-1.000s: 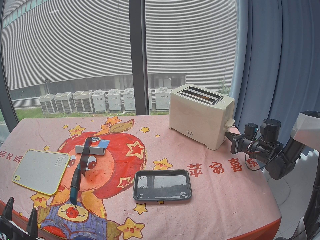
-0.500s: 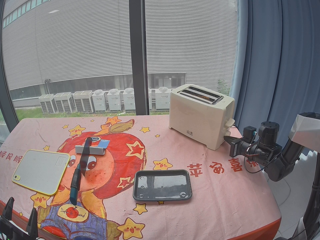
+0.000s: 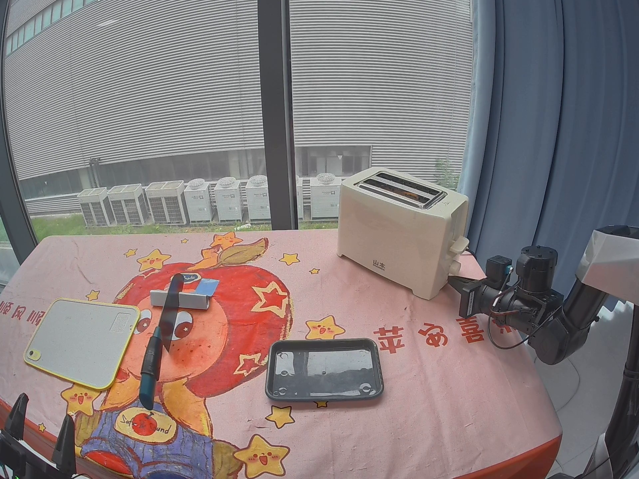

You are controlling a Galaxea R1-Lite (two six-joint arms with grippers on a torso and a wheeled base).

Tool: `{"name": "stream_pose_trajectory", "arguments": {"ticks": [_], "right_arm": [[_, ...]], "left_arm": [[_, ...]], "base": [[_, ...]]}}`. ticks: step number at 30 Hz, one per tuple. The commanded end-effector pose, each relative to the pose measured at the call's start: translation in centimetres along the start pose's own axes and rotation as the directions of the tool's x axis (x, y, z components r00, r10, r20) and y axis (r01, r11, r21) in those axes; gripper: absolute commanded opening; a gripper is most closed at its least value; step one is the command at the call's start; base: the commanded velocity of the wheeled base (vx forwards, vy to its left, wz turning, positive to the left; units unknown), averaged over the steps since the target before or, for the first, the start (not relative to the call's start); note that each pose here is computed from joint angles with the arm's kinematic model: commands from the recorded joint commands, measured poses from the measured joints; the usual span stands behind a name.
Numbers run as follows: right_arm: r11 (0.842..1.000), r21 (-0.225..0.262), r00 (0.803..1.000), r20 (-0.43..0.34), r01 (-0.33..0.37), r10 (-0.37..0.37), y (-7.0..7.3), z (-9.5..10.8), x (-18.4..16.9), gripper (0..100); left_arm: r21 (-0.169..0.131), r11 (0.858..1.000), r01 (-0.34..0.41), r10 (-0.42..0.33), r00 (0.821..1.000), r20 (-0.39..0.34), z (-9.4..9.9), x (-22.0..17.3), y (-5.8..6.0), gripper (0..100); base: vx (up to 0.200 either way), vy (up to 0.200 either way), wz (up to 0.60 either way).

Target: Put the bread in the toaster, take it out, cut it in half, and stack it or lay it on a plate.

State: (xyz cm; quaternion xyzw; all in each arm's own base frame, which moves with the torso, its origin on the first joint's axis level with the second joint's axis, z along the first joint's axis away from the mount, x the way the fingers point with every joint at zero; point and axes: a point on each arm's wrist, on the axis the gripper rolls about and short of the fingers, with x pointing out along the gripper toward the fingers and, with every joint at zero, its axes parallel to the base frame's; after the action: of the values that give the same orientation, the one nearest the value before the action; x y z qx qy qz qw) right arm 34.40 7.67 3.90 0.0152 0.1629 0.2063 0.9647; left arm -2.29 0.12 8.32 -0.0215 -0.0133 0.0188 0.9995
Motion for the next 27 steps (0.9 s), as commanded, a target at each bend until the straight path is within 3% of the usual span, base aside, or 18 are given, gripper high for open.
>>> {"name": "stream_pose_trajectory", "arguments": {"ticks": [1,27], "right_arm": [[1.000,0.001,1.000,-0.002,0.000,0.000,0.01,-0.07,-0.01,0],[1.000,-0.001,1.000,-0.020,0.009,-0.009,-0.05,-0.72,0.33,0]], "left_arm": [[0.000,1.000,-0.002,0.002,1.000,-0.004,-0.42,0.02,0.01,100],[0.000,1.000,0.000,0.000,1.000,-0.004,-0.42,0.02,0.02,100]], "base": [[0.000,0.000,0.00],[0.000,0.000,0.00]]}}
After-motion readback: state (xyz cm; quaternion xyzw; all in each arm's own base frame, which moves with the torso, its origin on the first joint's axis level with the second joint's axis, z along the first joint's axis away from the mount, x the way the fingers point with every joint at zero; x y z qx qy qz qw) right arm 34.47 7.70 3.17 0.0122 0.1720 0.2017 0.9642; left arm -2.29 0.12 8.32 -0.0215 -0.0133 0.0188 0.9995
